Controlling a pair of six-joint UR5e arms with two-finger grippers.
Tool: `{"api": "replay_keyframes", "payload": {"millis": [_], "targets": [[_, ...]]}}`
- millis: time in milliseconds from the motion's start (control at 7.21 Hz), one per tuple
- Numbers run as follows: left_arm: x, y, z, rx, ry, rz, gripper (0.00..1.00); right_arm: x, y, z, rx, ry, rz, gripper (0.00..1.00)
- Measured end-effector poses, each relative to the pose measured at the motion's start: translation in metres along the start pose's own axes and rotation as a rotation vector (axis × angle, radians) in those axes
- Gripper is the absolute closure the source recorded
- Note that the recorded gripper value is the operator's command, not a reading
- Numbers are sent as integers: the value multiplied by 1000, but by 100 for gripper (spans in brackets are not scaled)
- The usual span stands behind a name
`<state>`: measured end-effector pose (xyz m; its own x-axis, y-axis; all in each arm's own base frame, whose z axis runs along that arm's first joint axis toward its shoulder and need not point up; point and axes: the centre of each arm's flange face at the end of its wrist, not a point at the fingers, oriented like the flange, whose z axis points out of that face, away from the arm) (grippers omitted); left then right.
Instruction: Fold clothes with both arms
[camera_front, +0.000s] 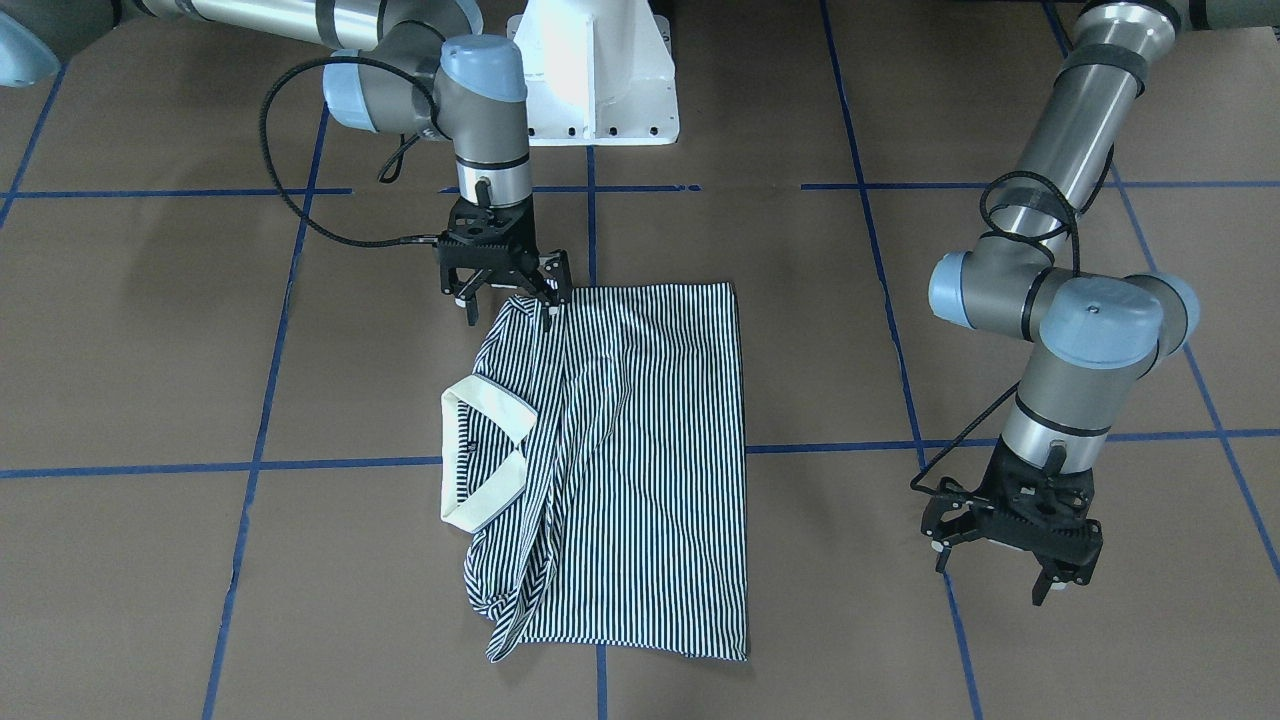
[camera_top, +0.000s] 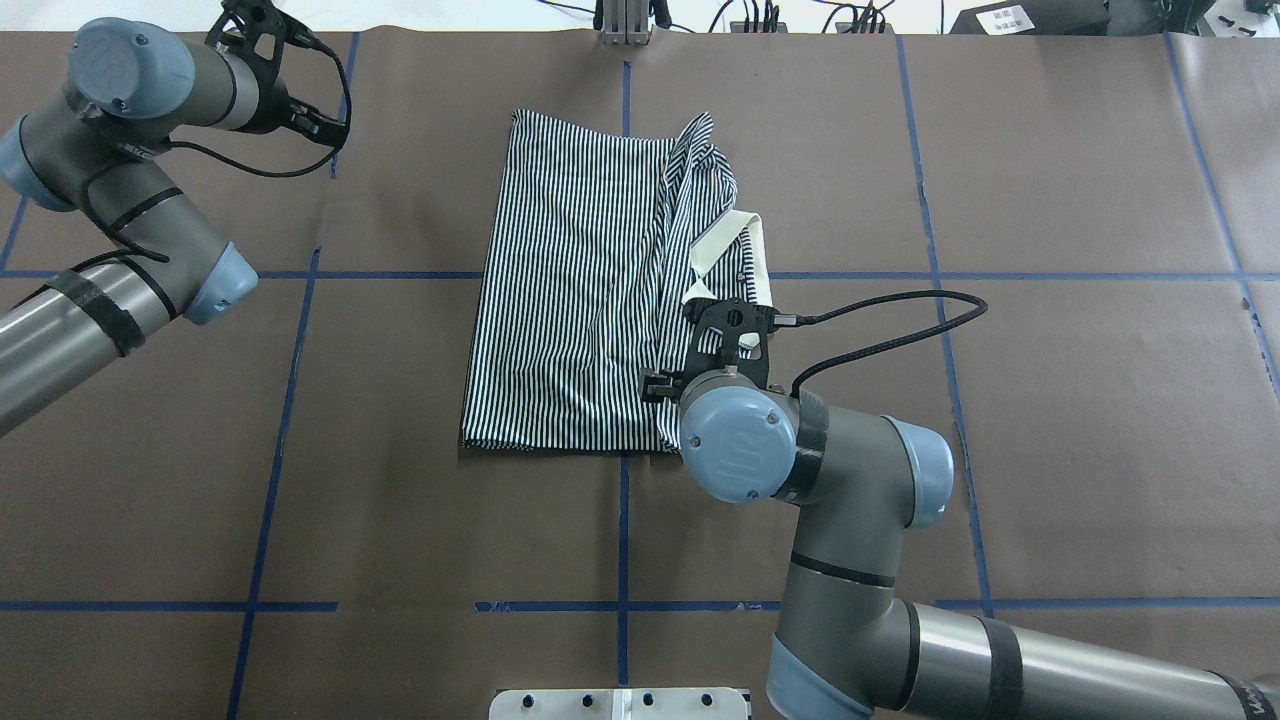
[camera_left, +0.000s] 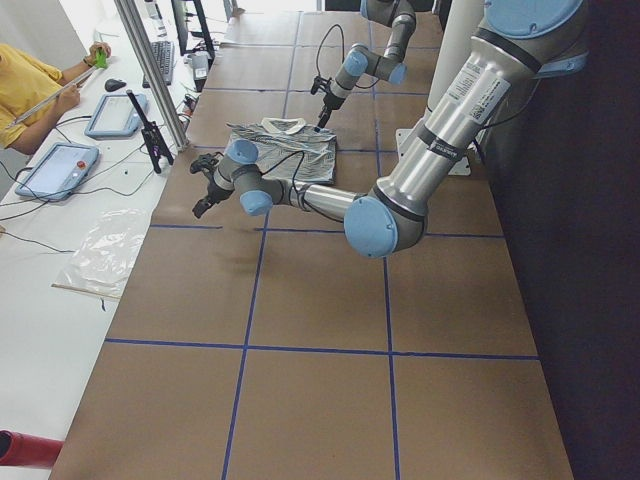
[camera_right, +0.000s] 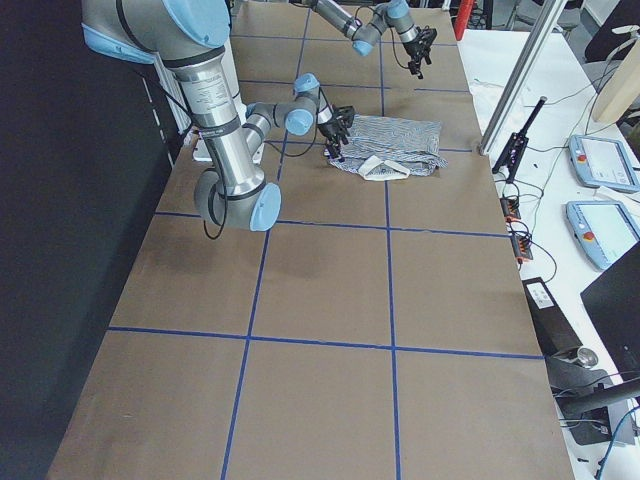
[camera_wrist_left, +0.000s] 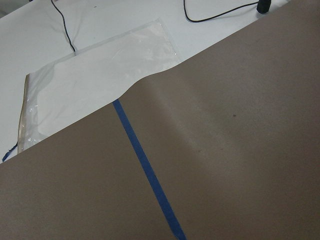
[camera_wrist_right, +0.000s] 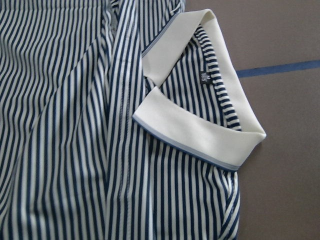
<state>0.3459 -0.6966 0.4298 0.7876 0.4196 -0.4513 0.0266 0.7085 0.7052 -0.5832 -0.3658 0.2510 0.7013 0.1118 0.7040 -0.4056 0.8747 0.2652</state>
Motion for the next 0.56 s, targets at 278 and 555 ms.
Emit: {"api": "replay_keyframes", "payload": {"millis": [278,555], "targets": [[1,0,0,0,2,-3,0,-17,29,-10,23,7,-159,44],[1,0,0,-1,3,-4,0,-26,57,-17,34,-1,-279,51]]}}
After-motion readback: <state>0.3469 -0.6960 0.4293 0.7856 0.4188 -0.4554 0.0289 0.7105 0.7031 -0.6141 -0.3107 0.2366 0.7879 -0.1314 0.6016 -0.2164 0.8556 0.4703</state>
